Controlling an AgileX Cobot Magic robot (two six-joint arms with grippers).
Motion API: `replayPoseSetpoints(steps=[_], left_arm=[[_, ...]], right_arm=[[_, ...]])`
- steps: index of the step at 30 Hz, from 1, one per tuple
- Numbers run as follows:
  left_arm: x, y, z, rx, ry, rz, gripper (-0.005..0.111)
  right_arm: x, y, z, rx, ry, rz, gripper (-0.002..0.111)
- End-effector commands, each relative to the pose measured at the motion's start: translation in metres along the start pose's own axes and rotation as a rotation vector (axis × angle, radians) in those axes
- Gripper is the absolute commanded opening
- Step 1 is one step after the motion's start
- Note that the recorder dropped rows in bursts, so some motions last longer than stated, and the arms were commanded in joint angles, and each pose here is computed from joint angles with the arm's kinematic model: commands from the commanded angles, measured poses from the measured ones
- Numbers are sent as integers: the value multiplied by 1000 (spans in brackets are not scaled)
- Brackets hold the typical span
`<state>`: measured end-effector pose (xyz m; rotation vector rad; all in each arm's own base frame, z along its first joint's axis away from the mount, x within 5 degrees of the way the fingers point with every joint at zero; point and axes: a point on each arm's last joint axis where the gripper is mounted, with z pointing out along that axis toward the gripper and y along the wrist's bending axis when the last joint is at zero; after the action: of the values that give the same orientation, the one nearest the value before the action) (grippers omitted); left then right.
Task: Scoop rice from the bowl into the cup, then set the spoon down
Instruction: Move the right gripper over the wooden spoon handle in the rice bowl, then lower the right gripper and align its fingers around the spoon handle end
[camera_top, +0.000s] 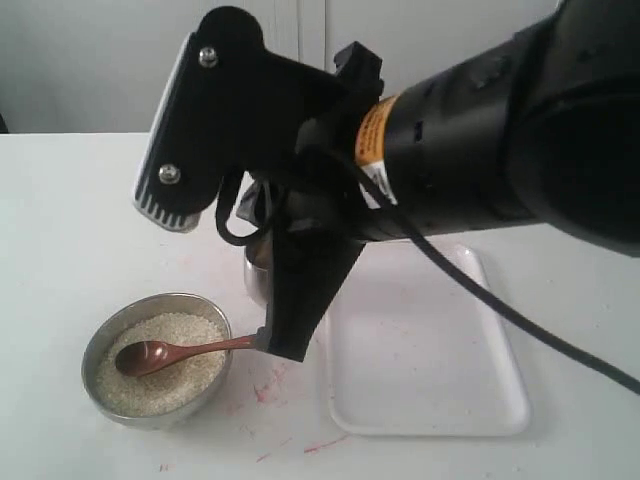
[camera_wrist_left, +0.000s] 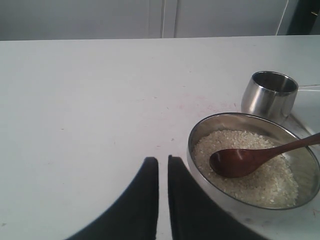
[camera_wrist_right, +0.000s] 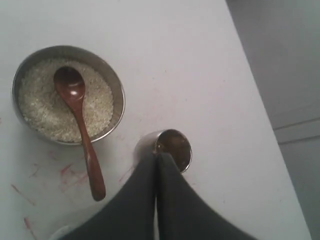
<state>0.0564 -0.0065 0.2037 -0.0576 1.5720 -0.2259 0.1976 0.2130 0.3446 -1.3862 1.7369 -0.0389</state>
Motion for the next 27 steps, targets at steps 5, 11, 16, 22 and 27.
replayPoseSetpoints(steps=[5, 11, 16, 22, 27], left_arm=[[-3, 0, 0, 0, -10, -8, 14], [-3, 0, 0, 0, -10, -8, 14], [-3, 0, 0, 0, -10, -8, 14], [-3, 0, 0, 0, -10, -8, 14], [-3, 0, 0, 0, -10, -8, 14]], right_arm=[[-6, -7, 10, -77, 212, -115, 0], [-7, -12, 23, -240, 294, -117, 0], [3, -23, 35, -321, 397, -93, 0], [11, -43, 40, -501, 299, 17, 0], [18, -59, 43, -577, 158, 101, 0]])
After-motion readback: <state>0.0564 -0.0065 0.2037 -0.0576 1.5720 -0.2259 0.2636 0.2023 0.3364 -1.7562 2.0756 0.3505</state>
